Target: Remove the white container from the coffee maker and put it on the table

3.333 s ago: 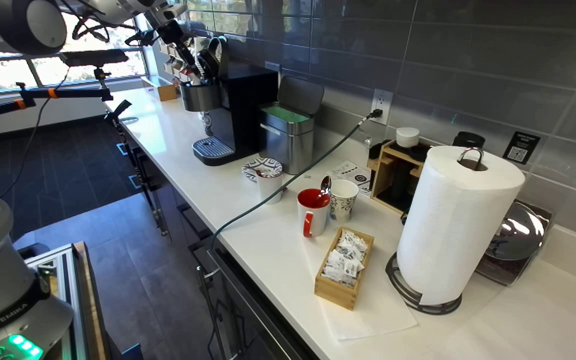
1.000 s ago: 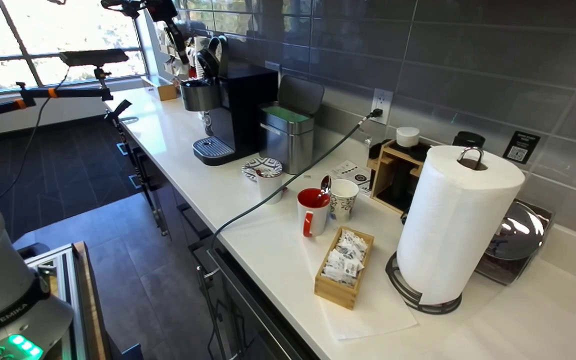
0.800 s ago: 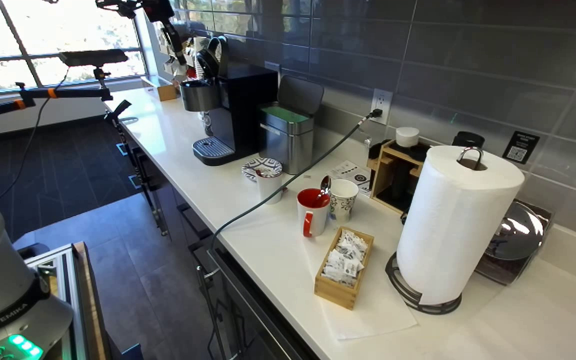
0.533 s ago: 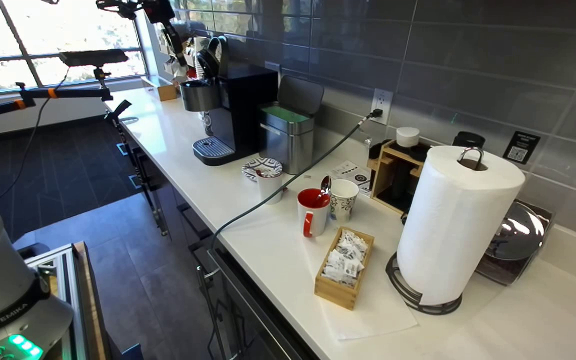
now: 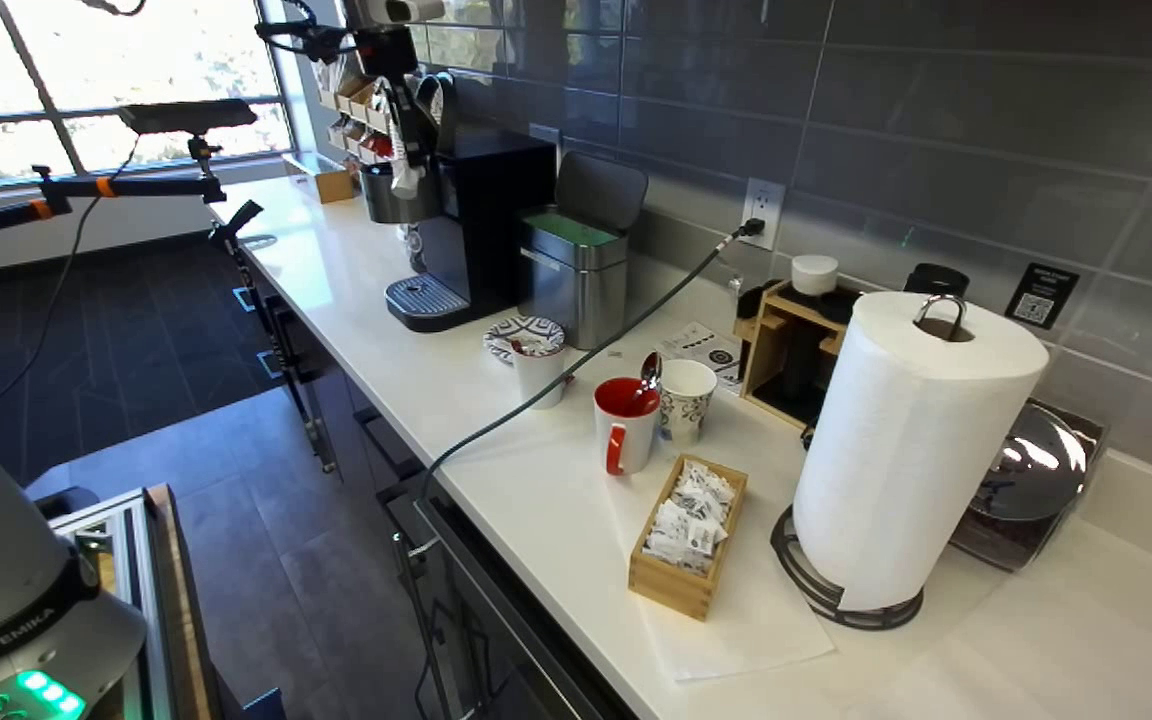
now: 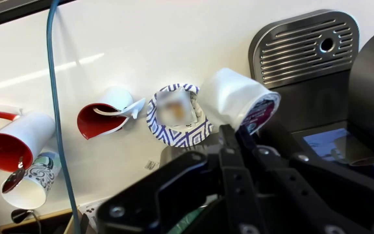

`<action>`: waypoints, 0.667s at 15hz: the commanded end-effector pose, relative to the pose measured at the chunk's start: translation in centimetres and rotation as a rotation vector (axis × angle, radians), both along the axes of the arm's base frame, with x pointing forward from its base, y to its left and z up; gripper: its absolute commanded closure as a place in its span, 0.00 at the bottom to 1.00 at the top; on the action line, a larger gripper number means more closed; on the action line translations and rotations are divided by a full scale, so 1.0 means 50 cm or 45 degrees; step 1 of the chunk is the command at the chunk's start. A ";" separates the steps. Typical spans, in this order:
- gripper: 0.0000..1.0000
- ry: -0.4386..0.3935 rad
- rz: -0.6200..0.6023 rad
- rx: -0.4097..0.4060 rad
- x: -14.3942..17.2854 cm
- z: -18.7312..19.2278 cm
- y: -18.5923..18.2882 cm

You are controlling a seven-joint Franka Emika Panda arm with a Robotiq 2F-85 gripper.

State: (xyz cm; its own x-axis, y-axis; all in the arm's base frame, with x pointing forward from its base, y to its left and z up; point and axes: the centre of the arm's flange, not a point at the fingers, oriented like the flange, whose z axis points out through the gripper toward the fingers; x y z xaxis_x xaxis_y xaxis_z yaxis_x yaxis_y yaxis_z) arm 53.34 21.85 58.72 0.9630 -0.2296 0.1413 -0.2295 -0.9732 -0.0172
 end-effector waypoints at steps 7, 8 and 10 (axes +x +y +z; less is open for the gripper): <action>0.99 -0.030 0.224 0.373 -0.151 -0.150 -0.130; 0.99 -0.014 0.221 0.377 -0.168 -0.170 -0.131; 0.99 0.035 0.189 0.373 -0.190 -0.214 -0.140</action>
State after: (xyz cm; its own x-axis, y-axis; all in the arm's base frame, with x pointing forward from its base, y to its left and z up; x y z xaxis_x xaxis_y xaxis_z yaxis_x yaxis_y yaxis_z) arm 47.46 15.87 51.12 0.9912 -0.1041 0.0820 -0.0773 -0.9569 -0.2799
